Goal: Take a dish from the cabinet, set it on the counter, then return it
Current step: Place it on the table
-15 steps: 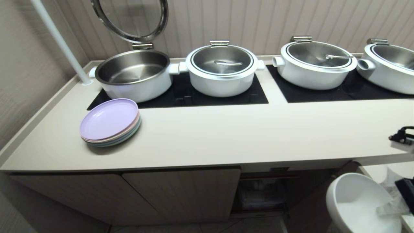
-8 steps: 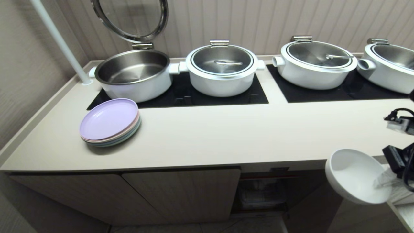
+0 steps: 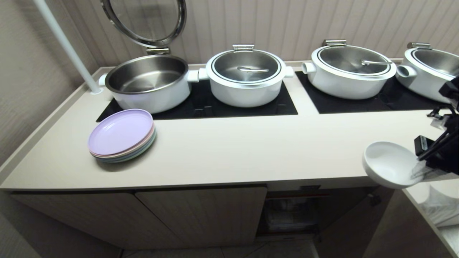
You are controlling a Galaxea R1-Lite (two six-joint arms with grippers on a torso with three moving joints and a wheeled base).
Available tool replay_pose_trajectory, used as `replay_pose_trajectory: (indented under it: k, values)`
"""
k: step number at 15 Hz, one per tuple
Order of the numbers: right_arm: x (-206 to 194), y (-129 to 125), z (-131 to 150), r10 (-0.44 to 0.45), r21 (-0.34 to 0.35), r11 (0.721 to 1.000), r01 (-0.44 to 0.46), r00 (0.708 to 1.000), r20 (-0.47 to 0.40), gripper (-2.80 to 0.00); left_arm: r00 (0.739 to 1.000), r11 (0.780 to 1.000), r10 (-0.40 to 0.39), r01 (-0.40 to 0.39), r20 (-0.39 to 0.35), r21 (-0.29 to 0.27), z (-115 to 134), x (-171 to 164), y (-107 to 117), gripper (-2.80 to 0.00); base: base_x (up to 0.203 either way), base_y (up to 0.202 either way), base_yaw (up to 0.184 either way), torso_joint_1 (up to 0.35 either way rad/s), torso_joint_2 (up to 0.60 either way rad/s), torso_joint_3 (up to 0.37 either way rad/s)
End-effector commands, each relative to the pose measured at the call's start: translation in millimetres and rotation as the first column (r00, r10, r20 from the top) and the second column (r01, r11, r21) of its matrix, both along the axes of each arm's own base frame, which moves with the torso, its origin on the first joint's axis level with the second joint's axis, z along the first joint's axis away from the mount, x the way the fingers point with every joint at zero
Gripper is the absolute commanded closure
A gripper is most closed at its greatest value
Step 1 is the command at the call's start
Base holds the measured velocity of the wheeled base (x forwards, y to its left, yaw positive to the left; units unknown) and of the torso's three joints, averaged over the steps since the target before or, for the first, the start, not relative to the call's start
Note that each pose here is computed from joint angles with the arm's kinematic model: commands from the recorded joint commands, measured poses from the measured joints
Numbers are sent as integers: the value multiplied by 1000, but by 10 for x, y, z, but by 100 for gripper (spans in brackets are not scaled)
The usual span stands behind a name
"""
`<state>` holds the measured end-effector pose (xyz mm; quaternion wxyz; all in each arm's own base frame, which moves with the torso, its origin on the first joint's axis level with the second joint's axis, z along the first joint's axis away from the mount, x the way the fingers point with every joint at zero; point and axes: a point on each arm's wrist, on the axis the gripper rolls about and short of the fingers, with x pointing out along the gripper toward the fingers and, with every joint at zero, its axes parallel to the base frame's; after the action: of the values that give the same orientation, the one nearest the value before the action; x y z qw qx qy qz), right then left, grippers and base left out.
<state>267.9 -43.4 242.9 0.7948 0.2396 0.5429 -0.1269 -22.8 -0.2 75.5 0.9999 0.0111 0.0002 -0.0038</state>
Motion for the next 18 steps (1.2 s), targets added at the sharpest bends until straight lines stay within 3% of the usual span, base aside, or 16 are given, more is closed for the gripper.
replay_pose_trajectory:
  k: [1, 5, 8, 12, 14, 18]
  values:
    - [195, -131, -78, -39, -6, 999, 39, 999, -18, 0, 1000, 1000, 0, 0, 0, 1, 0, 0, 0, 0, 0, 0, 0, 0, 0, 0]
    - [399, -275, -135, -72, -11, 997, 72, 997, -10, 0, 1000, 1000, 0, 0, 0, 1, 0, 0, 0, 0, 0, 0, 0, 0, 0, 0]
    - [523, -300, -139, -61, -22, 998, 62, 996, 64, 0, 1000, 1000, 0, 0, 0, 1, 0, 0, 0, 0, 0, 0, 0, 0, 0, 0]
    - [563, -280, -126, 39, -62, 998, -33, 994, 103, 0, 1000, 1000, 0, 0, 0, 1, 0, 0, 0, 0, 0, 0, 0, 0, 0, 0]
    - [598, -234, -109, 75, -28, 997, -72, 987, 143, 0, 1000, 1000, 0, 0, 0, 1, 0, 0, 0, 0, 0, 0, 0, 0, 0, 0]
    - [682, -90, -168, 226, -41, 974, -222, 962, 152, 0, 1000, 1000, 0, 0, 0, 0, 0, 0, 0, 0, 0, 0, 0, 0, 0, 0]
